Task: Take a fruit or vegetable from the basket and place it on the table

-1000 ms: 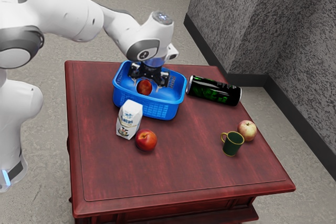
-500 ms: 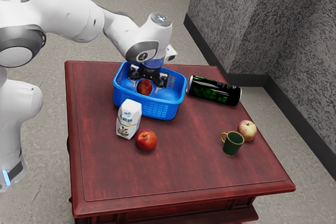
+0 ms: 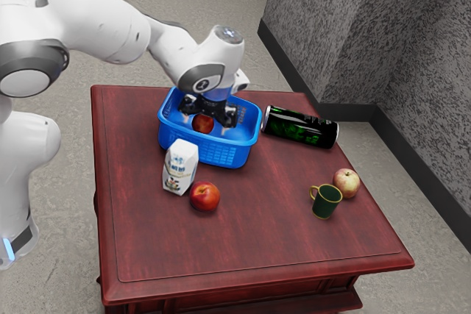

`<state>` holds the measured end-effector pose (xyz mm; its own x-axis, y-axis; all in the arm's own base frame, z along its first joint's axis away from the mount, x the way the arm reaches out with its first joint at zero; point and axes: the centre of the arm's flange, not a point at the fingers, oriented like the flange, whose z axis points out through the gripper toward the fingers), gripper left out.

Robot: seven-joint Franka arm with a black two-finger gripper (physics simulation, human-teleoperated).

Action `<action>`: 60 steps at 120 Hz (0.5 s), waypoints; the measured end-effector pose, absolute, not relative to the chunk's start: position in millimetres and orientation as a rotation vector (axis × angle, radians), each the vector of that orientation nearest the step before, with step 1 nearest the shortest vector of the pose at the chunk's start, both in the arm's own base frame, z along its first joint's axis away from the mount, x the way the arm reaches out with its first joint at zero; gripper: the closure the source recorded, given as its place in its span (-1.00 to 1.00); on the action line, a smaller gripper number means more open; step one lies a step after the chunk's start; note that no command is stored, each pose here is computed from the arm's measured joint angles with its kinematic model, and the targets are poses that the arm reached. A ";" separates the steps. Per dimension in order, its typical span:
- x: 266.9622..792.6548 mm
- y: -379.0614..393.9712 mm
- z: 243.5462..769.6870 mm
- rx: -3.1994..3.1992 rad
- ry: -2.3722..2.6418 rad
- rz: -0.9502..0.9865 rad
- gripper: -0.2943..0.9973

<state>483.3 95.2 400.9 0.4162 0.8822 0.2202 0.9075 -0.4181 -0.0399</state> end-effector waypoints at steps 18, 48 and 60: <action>481.5 93.2 402.7 -2.506 -1.600 -0.195 -0.38; 485.3 90.1 414.3 -2.497 -1.583 -0.168 -0.26; 485.1 89.7 415.5 -2.492 -1.572 -0.152 -0.24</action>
